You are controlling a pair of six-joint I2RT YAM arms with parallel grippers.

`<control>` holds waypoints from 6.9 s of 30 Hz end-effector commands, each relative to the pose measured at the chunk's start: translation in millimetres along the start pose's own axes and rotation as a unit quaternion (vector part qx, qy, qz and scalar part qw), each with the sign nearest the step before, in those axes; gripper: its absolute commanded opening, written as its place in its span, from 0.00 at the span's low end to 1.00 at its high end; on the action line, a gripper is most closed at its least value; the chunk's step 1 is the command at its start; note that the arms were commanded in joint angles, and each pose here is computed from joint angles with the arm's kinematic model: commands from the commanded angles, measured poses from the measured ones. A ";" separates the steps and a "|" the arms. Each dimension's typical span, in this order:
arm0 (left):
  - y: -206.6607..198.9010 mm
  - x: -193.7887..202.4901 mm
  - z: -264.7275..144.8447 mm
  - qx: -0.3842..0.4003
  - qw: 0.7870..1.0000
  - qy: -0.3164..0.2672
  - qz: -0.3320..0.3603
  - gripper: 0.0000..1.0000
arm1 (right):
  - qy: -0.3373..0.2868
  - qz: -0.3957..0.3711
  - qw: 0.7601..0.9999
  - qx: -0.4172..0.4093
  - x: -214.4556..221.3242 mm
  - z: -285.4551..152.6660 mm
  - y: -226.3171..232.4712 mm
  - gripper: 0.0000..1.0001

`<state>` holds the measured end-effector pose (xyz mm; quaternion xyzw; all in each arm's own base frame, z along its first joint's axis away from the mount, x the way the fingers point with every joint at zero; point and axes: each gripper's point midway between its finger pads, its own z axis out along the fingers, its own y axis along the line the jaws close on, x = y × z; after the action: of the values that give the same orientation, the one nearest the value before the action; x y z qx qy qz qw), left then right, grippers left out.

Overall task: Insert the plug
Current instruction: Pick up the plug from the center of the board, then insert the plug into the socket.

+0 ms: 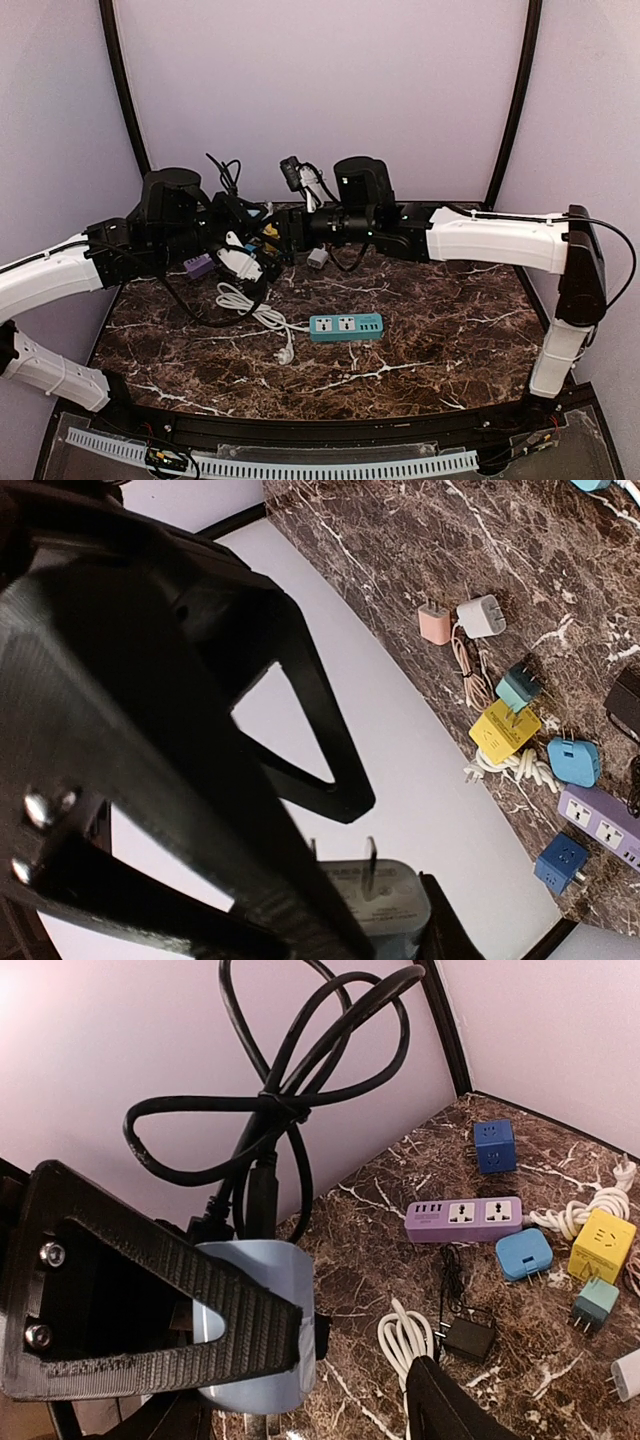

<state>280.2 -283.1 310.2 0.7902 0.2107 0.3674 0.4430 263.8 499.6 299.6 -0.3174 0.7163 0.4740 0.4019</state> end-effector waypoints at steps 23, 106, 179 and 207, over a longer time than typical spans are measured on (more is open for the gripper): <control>16.0 -3.6 -18.3 -0.026 0.992 -0.010 -0.126 0.98 | -0.100 -0.059 0.993 -0.027 -62.6 -40.0 -0.6 0.00; 71.6 -51.8 -24.4 0.151 0.777 -0.191 -0.581 0.00 | 0.030 -0.311 0.948 -0.051 1.1 -192.2 12.7 0.99; -118.0 -132.0 119.8 0.249 0.667 -0.221 -0.667 0.01 | 0.084 -0.081 0.991 0.072 89.8 -189.6 -148.2 0.99; -125.1 -141.3 88.2 0.269 0.640 -0.262 -0.670 0.00 | 0.080 -0.063 0.992 0.071 93.5 -190.3 -147.7 0.99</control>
<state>267.1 -361.2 123.6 0.5696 0.6588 -0.3151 0.3771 289.5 262.7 190.7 -0.3737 0.7624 0.3613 0.3854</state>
